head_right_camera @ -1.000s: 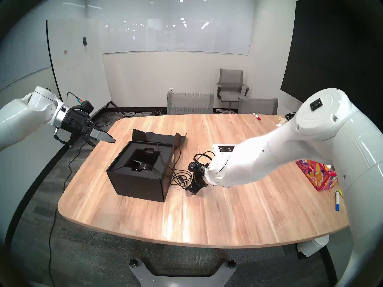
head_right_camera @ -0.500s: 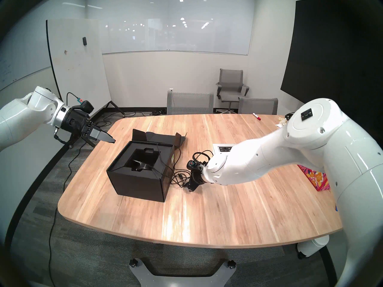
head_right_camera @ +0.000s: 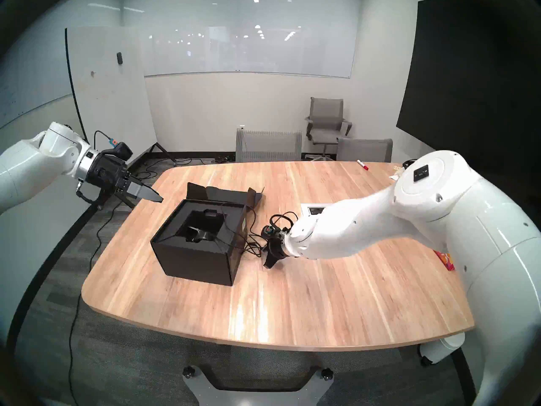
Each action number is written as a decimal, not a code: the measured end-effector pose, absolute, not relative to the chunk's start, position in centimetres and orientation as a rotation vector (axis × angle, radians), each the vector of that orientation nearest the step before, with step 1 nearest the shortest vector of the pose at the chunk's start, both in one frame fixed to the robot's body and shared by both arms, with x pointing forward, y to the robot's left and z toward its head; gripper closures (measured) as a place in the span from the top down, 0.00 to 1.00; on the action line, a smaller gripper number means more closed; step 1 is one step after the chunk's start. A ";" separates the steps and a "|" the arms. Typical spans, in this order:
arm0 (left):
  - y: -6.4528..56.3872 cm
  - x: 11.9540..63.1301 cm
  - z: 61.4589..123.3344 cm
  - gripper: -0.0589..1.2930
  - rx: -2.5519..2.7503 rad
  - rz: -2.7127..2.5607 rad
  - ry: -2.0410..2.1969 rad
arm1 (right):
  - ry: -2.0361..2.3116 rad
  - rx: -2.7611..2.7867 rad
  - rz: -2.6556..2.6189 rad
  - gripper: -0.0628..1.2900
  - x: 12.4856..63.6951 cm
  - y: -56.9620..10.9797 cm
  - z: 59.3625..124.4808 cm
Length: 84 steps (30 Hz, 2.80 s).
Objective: Open the box and place the mouse inside
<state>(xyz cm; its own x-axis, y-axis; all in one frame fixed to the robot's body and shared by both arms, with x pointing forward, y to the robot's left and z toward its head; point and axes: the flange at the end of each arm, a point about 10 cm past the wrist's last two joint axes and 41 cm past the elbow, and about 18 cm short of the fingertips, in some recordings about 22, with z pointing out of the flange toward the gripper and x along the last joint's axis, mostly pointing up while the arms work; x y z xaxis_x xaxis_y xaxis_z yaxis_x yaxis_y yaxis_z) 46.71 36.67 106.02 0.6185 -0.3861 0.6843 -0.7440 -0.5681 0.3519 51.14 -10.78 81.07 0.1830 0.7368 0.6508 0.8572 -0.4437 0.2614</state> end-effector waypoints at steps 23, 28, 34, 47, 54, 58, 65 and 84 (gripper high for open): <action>36.7 46.7 106.0 0.95 2.207 0.733 -0.883 | -1.665 -2.365 -0.969 0.03 48.7 -10.1 85.5; 36.6 46.7 106.0 0.95 2.207 0.733 -0.883 | -1.702 -2.381 -0.962 0.03 49.1 -10.1 87.2; 36.6 46.7 106.0 0.95 2.207 0.733 -0.882 | -1.746 -2.388 -0.941 0.03 49.3 -9.9 89.4; 36.6 46.7 106.0 0.95 2.206 0.733 -0.882 | -1.826 -2.405 -0.890 0.03 50.2 -9.1 94.0; 36.6 46.7 106.0 0.95 2.206 0.733 -0.882 | -1.861 -2.412 -0.860 0.03 50.4 -8.3 96.4; 36.6 46.7 106.0 0.95 2.206 0.733 -0.882 | -1.876 -2.414 -0.844 0.03 50.7 -7.9 97.6; 36.6 46.7 106.0 0.95 2.206 0.733 -0.882 | -1.913 -2.416 -0.817 0.03 51.2 -7.2 99.5; 36.6 46.7 106.0 0.95 2.205 0.733 -0.882 | -1.989 -2.417 -0.759 0.03 54.0 -6.2 105.1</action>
<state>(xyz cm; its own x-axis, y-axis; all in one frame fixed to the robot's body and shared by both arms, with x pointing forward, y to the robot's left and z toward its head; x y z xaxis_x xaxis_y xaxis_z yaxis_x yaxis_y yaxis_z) 46.70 36.64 106.02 0.6186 -0.3844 0.6853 -0.7441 -0.5668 0.3537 54.02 -6.16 105.09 0.1277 0.9441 0.3040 0.9066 -0.2354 0.3503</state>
